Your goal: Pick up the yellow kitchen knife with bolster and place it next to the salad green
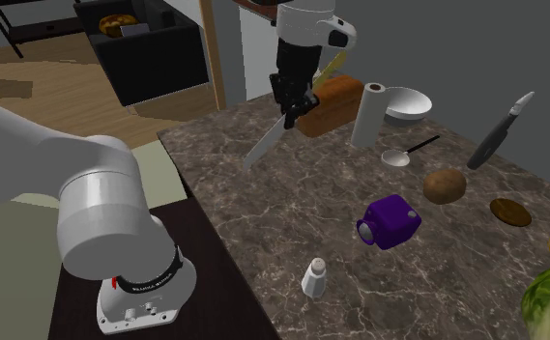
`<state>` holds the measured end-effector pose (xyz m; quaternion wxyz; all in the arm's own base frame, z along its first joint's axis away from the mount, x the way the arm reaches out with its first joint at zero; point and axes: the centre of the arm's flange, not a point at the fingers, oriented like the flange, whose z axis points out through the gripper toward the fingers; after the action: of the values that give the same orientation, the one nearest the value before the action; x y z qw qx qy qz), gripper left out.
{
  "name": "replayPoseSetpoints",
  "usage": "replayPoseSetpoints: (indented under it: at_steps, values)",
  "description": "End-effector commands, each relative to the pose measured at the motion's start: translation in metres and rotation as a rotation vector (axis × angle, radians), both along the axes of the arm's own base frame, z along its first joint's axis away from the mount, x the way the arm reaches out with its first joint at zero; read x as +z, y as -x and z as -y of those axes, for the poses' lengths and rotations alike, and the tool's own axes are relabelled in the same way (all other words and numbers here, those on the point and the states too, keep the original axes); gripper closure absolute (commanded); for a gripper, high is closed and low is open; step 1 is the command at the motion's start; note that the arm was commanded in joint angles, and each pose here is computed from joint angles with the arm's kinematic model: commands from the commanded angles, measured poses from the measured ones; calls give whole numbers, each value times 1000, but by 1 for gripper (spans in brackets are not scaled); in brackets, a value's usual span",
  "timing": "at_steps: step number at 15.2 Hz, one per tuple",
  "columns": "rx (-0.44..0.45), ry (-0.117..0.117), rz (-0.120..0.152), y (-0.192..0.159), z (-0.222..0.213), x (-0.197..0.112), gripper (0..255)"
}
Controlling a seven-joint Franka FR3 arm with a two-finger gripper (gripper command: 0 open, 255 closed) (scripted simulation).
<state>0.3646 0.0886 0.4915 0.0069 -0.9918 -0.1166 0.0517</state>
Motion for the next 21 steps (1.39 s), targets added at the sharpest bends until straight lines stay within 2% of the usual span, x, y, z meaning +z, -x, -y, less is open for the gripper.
replayPoseSetpoints:
  at_steps: [1, 21]
  values:
    - [1, 1, 0, -13, 23, 0, 255]
    - [1, 1, 0, -136, 256, 0, 255]
